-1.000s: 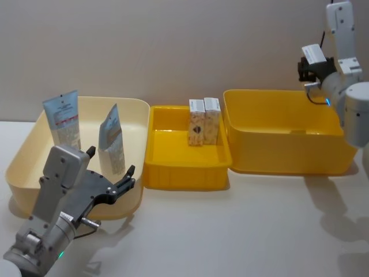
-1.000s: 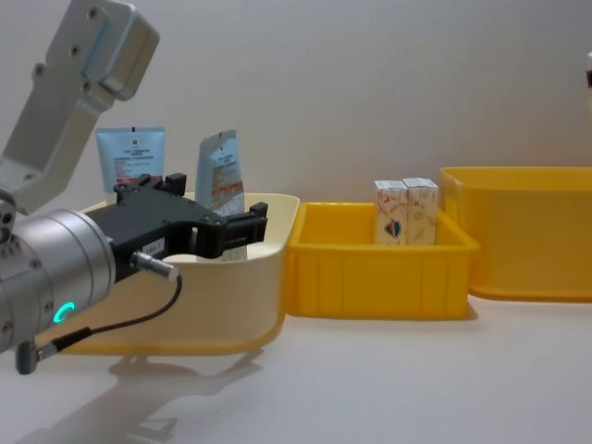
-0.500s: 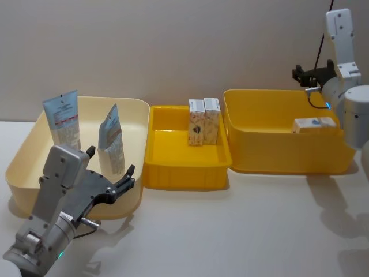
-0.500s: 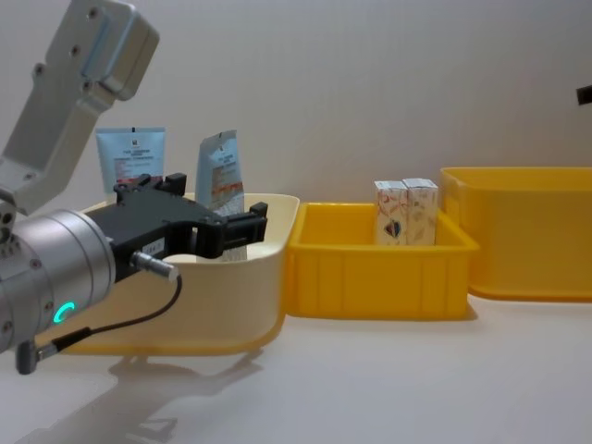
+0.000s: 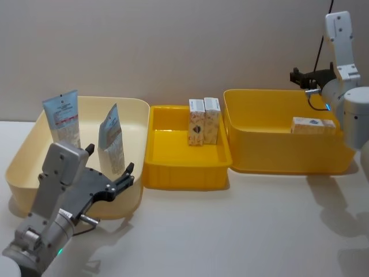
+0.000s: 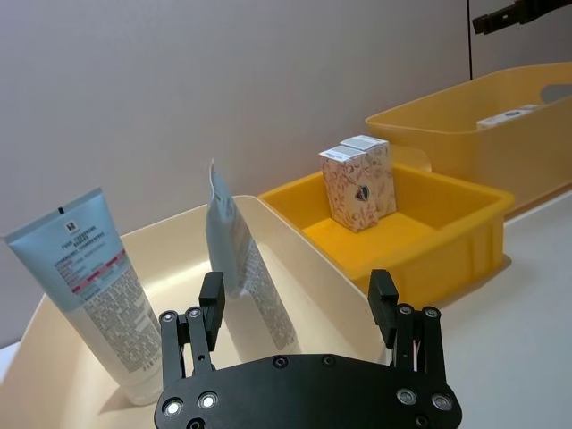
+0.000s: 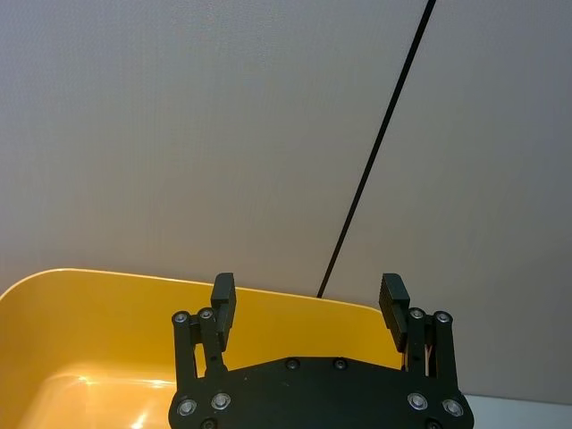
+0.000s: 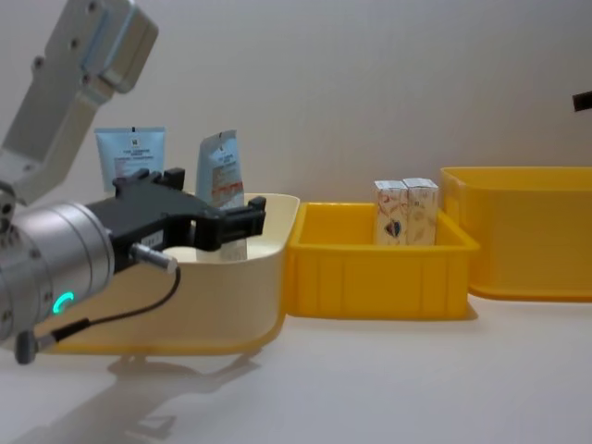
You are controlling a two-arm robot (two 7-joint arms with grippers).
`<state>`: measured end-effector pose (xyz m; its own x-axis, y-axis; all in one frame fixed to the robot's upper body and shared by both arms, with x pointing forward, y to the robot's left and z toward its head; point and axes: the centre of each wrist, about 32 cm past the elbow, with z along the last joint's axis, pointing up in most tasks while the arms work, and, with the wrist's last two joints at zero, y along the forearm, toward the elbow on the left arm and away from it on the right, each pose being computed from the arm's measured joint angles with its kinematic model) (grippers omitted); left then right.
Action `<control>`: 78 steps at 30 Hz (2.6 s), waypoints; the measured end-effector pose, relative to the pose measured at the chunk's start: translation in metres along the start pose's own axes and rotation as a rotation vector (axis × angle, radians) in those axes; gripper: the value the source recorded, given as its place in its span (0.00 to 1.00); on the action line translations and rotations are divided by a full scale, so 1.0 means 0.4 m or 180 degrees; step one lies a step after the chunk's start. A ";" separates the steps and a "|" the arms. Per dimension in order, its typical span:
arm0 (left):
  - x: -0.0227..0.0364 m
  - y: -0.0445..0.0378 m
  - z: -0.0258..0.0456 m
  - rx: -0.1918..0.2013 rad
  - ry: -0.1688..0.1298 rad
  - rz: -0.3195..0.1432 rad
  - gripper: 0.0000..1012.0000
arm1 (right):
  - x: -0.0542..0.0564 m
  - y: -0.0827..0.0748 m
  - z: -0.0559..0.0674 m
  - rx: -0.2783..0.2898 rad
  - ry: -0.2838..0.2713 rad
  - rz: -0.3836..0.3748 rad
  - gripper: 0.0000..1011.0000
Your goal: Bimanual collaborative sorting of washing and personal care products
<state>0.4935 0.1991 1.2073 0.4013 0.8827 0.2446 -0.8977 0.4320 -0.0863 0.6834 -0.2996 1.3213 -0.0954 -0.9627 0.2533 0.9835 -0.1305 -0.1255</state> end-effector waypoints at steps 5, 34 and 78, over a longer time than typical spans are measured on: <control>0.019 -0.017 0.025 0.0002 -0.0024 -0.0003 0.99 | 0.000 0.001 -0.001 -0.0005 -0.0001 -0.0001 0.99; 0.172 -0.098 0.056 0.0593 0.0089 -0.0369 0.99 | 0.001 0.002 -0.003 -0.0013 -0.0003 -0.0003 0.99; 0.245 -0.224 -0.012 0.0499 0.0414 -0.0571 0.99 | 0.001 0.002 -0.003 -0.0014 -0.0002 -0.0003 0.99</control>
<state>0.6143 0.2477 1.2345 0.5674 0.8153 0.1155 -0.8232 0.5588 0.1003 0.6841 -0.3004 1.3201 -0.0962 -0.9624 0.2540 0.9827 -0.1324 -0.1295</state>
